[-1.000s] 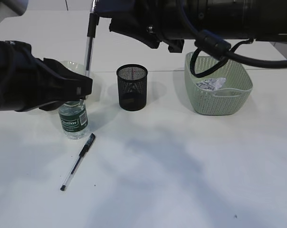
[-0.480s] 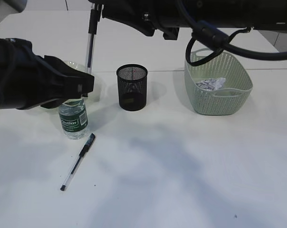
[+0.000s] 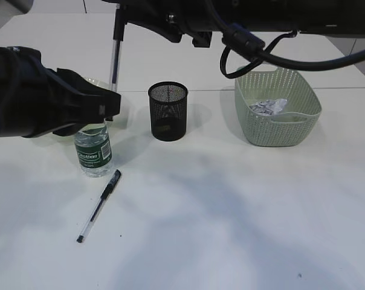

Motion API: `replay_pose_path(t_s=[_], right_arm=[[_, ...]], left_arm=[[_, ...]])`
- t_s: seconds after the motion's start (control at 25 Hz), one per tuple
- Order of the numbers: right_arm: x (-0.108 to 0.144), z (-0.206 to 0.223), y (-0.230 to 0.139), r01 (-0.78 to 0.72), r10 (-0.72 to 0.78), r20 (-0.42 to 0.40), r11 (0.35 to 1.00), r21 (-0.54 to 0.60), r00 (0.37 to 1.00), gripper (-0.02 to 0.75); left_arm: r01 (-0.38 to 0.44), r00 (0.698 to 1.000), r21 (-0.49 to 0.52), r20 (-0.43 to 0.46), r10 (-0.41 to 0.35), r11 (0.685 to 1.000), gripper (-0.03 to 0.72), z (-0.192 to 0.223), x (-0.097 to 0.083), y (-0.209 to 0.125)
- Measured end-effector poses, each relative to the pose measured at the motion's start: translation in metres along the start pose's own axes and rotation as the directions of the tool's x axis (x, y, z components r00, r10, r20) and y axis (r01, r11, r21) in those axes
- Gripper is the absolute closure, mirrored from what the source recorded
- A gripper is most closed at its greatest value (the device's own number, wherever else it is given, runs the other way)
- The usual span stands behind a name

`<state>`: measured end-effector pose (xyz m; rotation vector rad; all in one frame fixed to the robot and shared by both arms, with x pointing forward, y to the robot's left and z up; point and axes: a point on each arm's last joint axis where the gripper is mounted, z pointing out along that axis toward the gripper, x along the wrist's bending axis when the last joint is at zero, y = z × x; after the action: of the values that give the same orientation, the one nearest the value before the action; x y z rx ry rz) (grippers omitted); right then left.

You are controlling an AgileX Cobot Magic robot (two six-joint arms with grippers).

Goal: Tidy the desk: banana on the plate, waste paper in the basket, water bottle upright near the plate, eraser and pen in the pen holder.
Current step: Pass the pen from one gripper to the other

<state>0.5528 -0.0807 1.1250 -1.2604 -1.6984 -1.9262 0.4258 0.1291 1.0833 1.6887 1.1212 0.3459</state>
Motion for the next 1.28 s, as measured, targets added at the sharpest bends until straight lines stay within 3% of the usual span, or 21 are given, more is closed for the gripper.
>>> replay_pose_path(t_s=[0.12, 0.28, 0.56, 0.92, 1.04, 1.28], right_arm=[[-0.002, 0.0018, -0.0008, -0.004, 0.004, -0.002, 1.0, 0.006, 1.0, 0.476], [-0.0005, 0.0018, -0.0012, 0.001, -0.001, -0.016, 1.0, 0.014, 1.0, 0.57], [-0.006, 0.0006, 0.0003, 0.056, -0.056, 0.033, 0.998, 0.01, 0.998, 0.666], [-0.0068, 0.0003, 0.0008, 0.059, -0.06, 0.039, 0.998, 0.008, 0.997, 0.675], [-0.005, 0.0003, 0.0004, 0.041, -0.041, 0.02, 0.999, 0.011, 0.999, 0.678], [0.001, 0.0013, -0.0025, 0.016, -0.015, -0.036, 0.999, 0.032, 0.999, 0.678]], left_arm=[[0.0, 1.0, 0.0, 0.0, 0.0, 1.0, 0.659, 0.0, 0.0, 0.0], [0.0, 1.0, 0.001, -0.001, 0.0, 1.0, 0.659, 0.0001, 0.0002, -0.0005], [0.0, 1.0, 0.001, -0.001, 0.0, 1.0, 0.659, 0.0001, 0.0002, -0.0005], [0.006, 1.0, 0.0, 0.001, -0.006, 1.0, 0.651, 0.0001, 0.0, -0.0004], [0.006, 1.0, -0.003, 0.003, -0.006, 1.0, 0.585, -0.0004, -0.0002, 0.0], [-0.002, 1.0, -0.002, 0.001, 0.002, 1.0, 0.242, 0.0002, 0.0, -0.0002]])
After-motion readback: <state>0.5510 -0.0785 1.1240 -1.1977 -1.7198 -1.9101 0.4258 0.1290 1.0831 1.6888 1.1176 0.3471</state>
